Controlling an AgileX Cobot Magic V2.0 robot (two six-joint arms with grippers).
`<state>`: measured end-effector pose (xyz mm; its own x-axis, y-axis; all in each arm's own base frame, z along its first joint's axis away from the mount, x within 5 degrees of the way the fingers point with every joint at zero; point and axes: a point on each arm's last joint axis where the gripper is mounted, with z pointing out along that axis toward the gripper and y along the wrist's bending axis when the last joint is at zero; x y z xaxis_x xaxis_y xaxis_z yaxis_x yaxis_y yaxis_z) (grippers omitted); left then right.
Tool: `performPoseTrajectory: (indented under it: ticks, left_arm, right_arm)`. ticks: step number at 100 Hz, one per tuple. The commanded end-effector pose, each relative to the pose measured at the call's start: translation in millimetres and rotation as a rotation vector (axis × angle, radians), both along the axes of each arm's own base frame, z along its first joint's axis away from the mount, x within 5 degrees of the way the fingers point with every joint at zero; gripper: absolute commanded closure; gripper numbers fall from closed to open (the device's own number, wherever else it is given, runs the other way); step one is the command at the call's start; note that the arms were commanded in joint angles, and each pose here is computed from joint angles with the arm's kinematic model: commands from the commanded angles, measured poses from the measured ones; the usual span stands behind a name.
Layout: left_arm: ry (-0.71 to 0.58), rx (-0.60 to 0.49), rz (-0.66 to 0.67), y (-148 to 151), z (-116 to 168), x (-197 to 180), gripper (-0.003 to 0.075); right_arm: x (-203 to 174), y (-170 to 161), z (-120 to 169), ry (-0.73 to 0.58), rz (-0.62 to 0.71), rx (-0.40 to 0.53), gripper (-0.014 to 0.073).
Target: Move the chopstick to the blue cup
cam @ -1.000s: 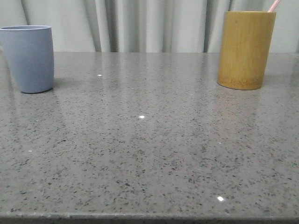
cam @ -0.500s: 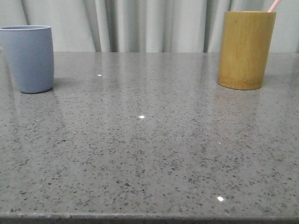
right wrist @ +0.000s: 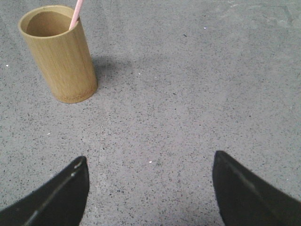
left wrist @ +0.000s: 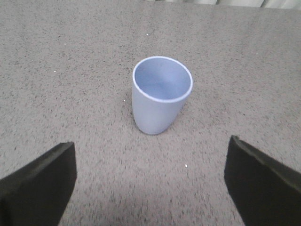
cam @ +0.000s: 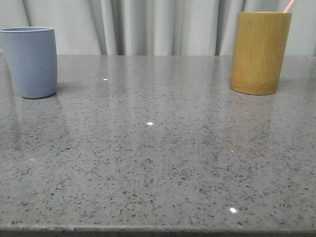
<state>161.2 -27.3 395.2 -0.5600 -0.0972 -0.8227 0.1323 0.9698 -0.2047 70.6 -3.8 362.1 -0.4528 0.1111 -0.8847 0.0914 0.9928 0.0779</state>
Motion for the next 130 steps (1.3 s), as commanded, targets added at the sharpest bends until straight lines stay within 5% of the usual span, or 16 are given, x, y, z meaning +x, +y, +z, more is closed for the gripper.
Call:
performPoseTrajectory:
  ticks: [1, 42, 89, 108, 125, 130]
  left_arm:
    - [-0.066, -0.026, 0.0, -4.3, 19.2, 28.6, 0.0102]
    - [0.126, 0.009, -0.024, -15.2, 0.1, 140.0, 0.0102]
    - [0.264, 0.025, -0.023, -18.9, -48.1, 186.1, 0.013]
    - [0.273, 0.026, -0.024, -19.1, -49.7, 186.5, 0.0353]
    - [0.274, 0.024, -0.024, -19.2, -49.7, 186.5, 0.0737]
    - [0.274, 0.022, -0.027, -19.5, -49.7, 186.4, 0.0736]
  right_arm:
    - [3.6, -0.4, 14.9, -0.091, 0.001, -0.014, 0.0045]
    - [3.6, -0.4, 14.9, -0.091, 0.001, -0.014, 0.0045]
    - [3.6, -0.4, 15.0, -0.092, 0.001, -0.014, 0.0045]
    - [3.7, -0.4, 15.3, -0.095, 0.001, -0.014, 0.0045]
    - [3.8, -0.4, 15.6, -0.098, 0.001, -0.014, 0.0045]
    - [3.8, -0.4, 15.6, -0.098, 0.001, -0.014, 0.0045]
